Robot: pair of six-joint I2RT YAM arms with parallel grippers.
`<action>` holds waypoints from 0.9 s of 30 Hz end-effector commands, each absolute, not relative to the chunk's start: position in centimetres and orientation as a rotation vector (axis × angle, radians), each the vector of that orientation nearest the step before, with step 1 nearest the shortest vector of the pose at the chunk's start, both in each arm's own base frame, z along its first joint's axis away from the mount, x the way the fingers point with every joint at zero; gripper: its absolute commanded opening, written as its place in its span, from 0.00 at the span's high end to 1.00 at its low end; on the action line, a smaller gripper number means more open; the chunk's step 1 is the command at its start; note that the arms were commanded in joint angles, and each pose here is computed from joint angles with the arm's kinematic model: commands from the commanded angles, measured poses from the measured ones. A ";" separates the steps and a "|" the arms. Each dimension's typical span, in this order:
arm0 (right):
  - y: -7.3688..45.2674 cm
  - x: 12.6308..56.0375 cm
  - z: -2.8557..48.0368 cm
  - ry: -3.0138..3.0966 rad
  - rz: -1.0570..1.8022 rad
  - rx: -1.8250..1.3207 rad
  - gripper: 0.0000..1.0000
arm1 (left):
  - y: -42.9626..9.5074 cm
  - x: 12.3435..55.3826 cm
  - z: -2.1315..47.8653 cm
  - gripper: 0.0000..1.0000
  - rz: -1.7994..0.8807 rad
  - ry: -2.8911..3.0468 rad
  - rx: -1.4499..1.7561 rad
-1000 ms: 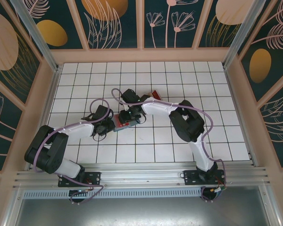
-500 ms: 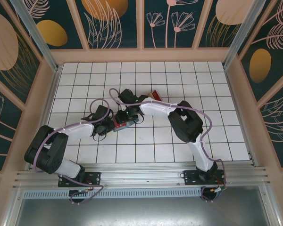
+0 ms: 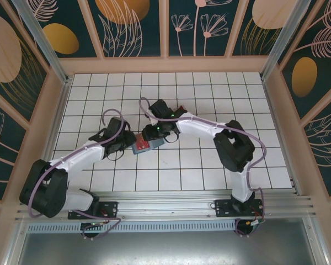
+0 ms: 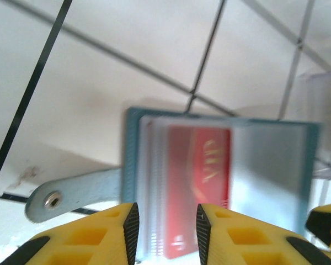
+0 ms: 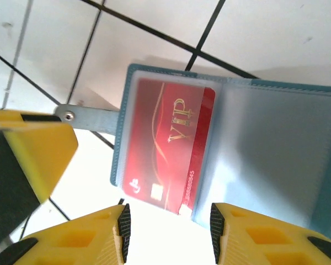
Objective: Put the credit cards into the card holder
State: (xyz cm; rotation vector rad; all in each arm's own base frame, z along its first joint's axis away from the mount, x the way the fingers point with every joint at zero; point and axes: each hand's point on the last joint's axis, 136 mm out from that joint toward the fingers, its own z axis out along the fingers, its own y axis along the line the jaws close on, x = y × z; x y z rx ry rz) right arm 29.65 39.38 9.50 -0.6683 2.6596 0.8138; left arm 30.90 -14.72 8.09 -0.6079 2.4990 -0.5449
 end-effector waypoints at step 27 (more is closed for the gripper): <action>37.6 29.5 3.1 2.753 0.908 -0.470 0.65 | -13.4 33.6 1.3 0.74 -0.272 2.692 -0.503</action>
